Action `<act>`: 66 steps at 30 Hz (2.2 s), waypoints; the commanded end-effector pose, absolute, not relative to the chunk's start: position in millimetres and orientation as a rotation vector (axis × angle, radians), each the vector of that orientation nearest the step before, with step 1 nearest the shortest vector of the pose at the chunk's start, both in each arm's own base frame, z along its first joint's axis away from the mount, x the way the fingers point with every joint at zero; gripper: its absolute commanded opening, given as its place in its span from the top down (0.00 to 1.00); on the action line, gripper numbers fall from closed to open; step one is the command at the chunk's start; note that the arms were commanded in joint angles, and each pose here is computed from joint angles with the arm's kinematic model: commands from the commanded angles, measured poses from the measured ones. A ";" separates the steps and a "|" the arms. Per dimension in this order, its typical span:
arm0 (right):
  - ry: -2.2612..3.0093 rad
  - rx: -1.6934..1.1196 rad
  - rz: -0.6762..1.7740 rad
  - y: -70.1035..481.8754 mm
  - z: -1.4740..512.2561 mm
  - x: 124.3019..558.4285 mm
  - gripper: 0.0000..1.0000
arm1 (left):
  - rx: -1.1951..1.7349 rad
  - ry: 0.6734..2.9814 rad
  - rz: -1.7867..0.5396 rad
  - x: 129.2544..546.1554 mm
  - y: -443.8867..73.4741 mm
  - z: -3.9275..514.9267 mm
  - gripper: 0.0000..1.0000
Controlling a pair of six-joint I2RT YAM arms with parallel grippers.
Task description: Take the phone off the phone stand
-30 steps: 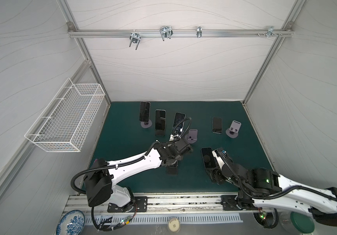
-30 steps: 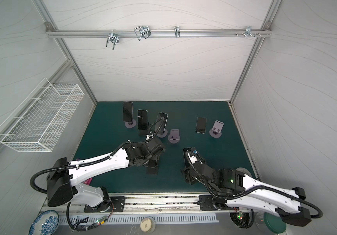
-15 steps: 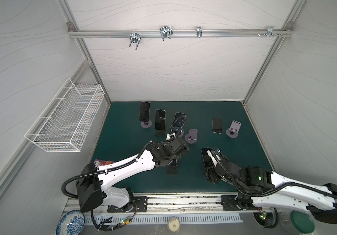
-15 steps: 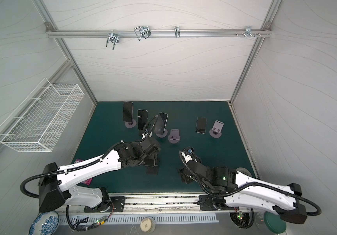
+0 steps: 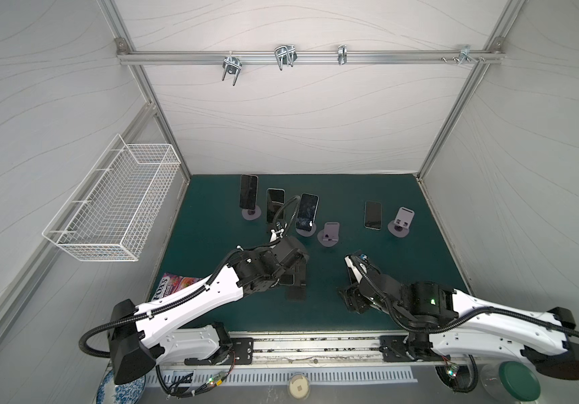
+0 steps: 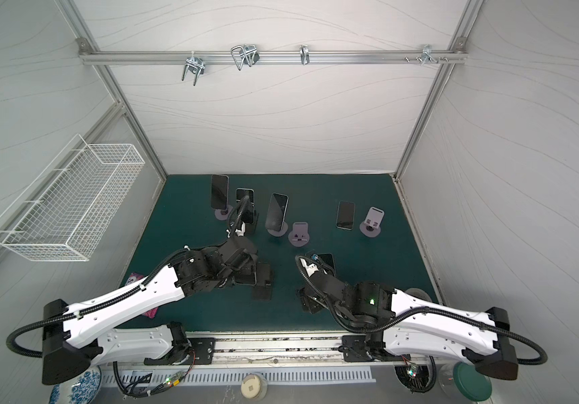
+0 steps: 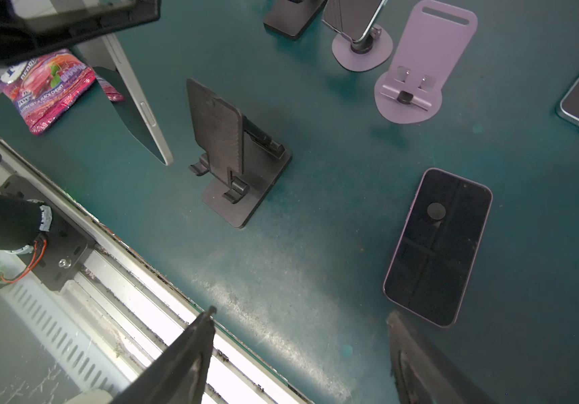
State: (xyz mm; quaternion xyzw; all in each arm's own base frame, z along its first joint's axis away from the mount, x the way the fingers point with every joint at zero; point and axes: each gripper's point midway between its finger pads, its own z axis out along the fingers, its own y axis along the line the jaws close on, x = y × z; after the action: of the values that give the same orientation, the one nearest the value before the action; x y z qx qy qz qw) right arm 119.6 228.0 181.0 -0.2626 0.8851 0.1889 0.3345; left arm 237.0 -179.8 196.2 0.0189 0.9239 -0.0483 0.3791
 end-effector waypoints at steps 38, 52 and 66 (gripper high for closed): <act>2.298 -0.759 0.602 274.5 195.3 115.1 0.21 | -0.123 2.469 -0.022 216.2 -89.2 141.5 0.32; 2.315 -0.776 0.584 280.8 185.9 115.7 0.21 | -0.090 2.542 0.021 219.0 -85.0 113.3 0.32; 2.328 -0.741 0.598 269.7 179.6 113.2 0.21 | -0.102 2.572 0.009 219.8 -88.9 107.2 0.32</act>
State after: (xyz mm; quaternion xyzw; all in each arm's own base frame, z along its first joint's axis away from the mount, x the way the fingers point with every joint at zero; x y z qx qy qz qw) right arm 114.9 271.6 179.0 -0.2914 0.8801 0.2152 0.3069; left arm 212.0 -85.0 99.8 -0.0239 0.9640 0.0173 0.2643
